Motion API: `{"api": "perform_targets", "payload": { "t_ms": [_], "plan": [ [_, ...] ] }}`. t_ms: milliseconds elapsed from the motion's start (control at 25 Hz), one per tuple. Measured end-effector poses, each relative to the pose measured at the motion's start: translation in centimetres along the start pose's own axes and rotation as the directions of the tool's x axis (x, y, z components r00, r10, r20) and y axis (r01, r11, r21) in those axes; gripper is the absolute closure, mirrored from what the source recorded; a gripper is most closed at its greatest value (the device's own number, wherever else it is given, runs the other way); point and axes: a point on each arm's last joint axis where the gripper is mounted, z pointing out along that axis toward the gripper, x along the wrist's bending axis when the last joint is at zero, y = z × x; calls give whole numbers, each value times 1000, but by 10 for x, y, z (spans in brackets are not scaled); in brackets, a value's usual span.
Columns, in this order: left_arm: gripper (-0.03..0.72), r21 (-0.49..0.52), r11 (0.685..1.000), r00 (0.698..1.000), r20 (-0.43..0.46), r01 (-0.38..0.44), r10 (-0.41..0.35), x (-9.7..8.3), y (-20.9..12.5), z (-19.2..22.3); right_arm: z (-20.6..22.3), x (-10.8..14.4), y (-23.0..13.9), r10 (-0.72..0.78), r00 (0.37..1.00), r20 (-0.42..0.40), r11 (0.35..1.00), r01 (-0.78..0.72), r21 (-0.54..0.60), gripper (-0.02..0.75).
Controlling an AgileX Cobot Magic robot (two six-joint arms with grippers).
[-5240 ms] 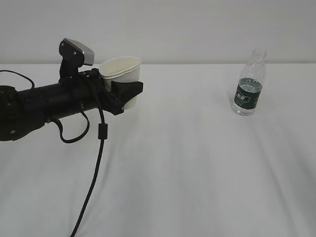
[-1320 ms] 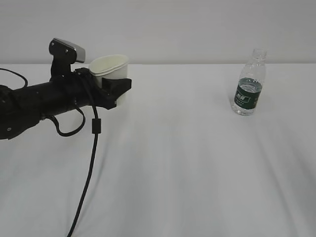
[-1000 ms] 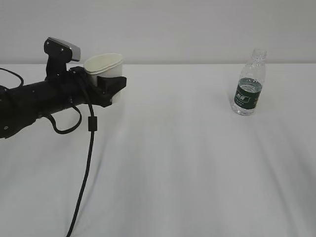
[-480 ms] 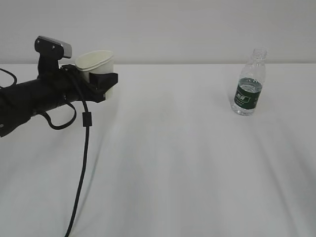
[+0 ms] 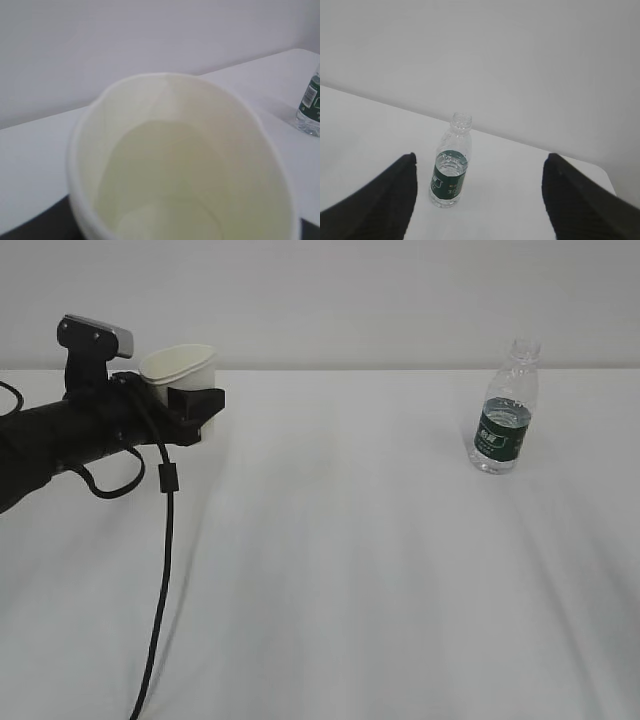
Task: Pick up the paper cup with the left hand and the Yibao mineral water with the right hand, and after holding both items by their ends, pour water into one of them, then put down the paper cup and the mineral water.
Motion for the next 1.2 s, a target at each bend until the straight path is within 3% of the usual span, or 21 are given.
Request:
{"api": "perform_targets", "payload": {
  "t_ms": [240,1200],
  "plan": [
    [294,40,999,1000,-1,18,-18,2,-17,4,0,0,0,0,1000,0,1000,0,0,148],
    [294,-32,999,994,-102,-28,24,15,-21,5,0,0,0,0,1000,0,1000,0,0,148]
  ]
}}
